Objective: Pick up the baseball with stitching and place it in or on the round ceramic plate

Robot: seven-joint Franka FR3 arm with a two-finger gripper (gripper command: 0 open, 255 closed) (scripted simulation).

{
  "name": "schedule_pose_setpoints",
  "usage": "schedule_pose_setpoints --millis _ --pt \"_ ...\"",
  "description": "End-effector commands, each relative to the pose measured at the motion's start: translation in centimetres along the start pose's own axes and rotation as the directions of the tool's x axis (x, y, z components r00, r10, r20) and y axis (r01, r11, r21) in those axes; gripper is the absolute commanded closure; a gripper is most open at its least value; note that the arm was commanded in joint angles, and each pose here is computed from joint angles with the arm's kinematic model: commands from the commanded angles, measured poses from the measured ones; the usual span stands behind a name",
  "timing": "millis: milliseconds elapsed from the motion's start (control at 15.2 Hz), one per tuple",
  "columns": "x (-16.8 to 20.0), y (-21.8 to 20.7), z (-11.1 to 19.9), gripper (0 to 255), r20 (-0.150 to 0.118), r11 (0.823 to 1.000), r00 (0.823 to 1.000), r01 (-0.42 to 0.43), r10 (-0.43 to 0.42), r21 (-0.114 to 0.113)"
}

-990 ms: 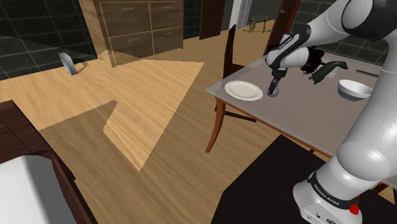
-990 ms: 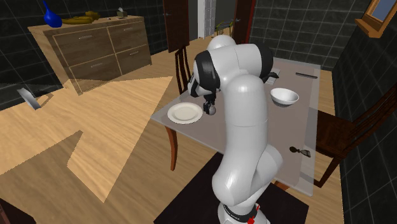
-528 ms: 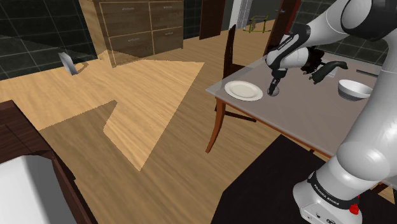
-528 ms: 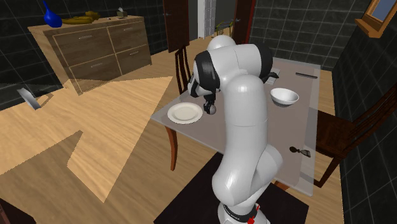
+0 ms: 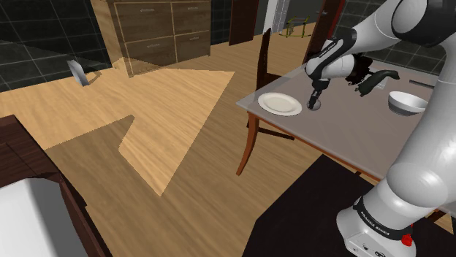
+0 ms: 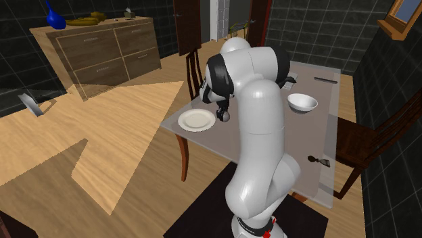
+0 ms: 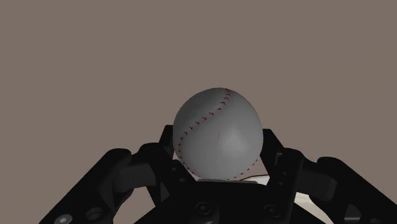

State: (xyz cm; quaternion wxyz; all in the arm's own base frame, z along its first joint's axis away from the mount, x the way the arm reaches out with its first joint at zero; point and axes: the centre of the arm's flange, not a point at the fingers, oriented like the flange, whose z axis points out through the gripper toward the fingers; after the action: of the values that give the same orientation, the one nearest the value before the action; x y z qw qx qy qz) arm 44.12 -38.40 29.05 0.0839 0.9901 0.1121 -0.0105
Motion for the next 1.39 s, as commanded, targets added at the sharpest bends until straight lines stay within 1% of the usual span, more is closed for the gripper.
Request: schedule_pose_setpoints --millis 0,1056,1320 --pt "0.0 0.1 -0.5 255 0.0 1.0 1.0 0.0 0.0 0.0" --pt "-0.3 1.4 -8.6 255 0.0 1.0 1.0 0.0 0.0 0.0" --pt "4.3 -0.9 -9.4 255 0.0 1.0 1.0 0.0 0.0 0.0"
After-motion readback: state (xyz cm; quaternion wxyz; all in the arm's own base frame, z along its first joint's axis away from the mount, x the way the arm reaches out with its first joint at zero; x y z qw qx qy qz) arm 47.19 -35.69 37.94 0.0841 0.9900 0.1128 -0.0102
